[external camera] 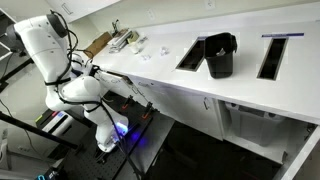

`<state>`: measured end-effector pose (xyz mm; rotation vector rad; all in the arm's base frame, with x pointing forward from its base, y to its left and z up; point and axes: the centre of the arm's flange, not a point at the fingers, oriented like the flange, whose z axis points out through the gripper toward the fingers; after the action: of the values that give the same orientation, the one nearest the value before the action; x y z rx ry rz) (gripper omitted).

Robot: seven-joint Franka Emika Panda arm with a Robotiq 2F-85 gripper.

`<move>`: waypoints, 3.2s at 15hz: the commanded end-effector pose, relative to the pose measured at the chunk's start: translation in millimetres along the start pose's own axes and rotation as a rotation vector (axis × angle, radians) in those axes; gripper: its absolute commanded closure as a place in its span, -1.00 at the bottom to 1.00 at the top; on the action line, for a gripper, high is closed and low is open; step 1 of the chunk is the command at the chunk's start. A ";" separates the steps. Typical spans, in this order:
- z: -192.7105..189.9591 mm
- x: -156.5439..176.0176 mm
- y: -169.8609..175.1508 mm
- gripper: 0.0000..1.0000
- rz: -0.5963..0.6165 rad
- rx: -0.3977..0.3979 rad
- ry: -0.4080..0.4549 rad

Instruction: Open the drawer on the left

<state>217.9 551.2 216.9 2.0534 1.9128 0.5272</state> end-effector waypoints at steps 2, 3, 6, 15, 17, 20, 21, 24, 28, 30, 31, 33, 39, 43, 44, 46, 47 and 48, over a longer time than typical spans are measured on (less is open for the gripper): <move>36.9 72.7 -53.5 -1.00 -0.099 -0.098 0.011; 42.7 80.7 -62.5 -1.00 -0.121 -0.143 0.010; 65.6 96.9 -81.8 -1.00 -0.147 -0.296 0.004; 89.5 88.1 -93.2 -1.00 -0.138 -0.365 -0.021; 88.4 89.7 -92.0 -1.00 -0.135 -0.366 -0.018; 90.6 83.5 -110.1 -1.00 -0.213 -0.423 -0.053; 93.8 81.6 -118.0 -1.00 -0.224 -0.444 -0.067; 108.3 74.2 -146.4 -1.00 -0.254 -0.512 -0.111; 132.9 56.6 -170.7 -1.00 -0.305 -0.673 -0.179; 147.2 48.1 -172.7 -1.00 -0.312 -0.737 -0.178; 156.1 45.1 -172.0 -1.00 -0.314 -0.764 -0.172; 175.2 41.4 -168.2 -1.00 -0.319 -0.799 -0.156; 224.2 47.5 -153.8 -1.00 -0.284 -0.852 -0.120; 223.4 39.5 -149.7 -1.00 -0.280 -0.835 -0.116; 226.7 39.7 -150.3 -1.00 -0.276 -0.836 -0.116; 228.0 38.3 -152.5 -1.00 -0.278 -0.832 -0.118; 227.7 38.5 -153.0 -1.00 -0.278 -0.830 -0.118; 227.6 38.5 -153.4 -1.00 -0.278 -0.829 -0.117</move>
<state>185.5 610.8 -51.8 1.2403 1.4996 0.9082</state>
